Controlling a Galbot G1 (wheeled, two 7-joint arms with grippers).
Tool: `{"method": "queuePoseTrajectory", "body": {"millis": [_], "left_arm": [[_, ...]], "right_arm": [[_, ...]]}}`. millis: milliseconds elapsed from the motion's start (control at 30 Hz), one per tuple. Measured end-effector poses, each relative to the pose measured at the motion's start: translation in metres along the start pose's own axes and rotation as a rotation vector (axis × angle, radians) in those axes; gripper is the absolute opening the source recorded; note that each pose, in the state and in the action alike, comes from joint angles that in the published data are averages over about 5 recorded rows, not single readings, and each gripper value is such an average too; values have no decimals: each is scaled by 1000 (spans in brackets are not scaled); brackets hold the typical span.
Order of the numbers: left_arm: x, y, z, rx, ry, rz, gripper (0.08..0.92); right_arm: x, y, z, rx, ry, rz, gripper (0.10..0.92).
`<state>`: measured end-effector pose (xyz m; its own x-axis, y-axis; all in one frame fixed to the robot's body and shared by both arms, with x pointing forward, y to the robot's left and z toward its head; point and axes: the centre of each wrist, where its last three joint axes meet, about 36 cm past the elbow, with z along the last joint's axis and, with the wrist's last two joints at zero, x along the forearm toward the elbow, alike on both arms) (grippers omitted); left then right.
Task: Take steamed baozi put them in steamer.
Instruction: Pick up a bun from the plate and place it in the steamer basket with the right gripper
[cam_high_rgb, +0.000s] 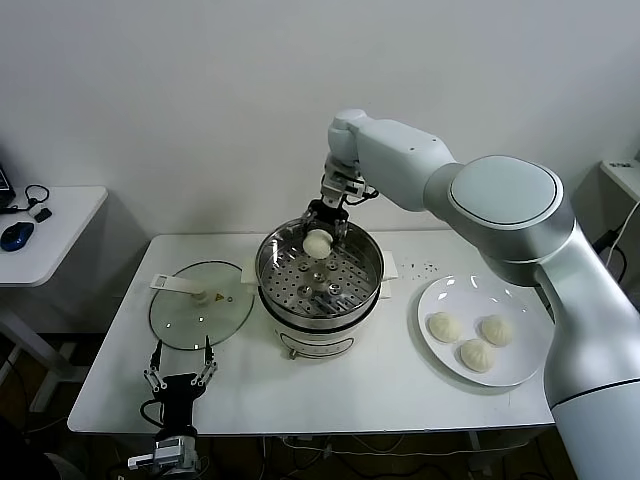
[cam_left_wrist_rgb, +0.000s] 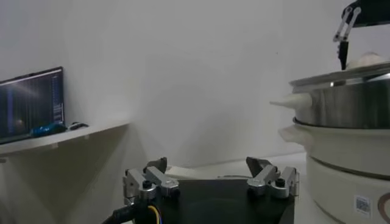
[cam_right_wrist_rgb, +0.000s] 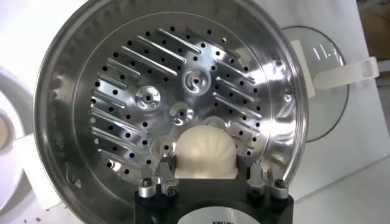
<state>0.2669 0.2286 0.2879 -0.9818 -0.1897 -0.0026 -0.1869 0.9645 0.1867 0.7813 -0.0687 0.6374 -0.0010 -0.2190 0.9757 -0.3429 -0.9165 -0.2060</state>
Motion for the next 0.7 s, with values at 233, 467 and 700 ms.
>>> {"method": "queuePoseTrajectory", "body": {"millis": [233,467,700], "left_arm": [[0,-1,0,1,-3,1,823],[0,0,0,1,-7,1,823],[0,0,-1,1,-8,0,823]], "right_arm": [[-5,-2,1,-7,4,-1,653],[-6,-5,2,-15,11,10,695],[-1,-4,4,-23,24,23,818]]}}
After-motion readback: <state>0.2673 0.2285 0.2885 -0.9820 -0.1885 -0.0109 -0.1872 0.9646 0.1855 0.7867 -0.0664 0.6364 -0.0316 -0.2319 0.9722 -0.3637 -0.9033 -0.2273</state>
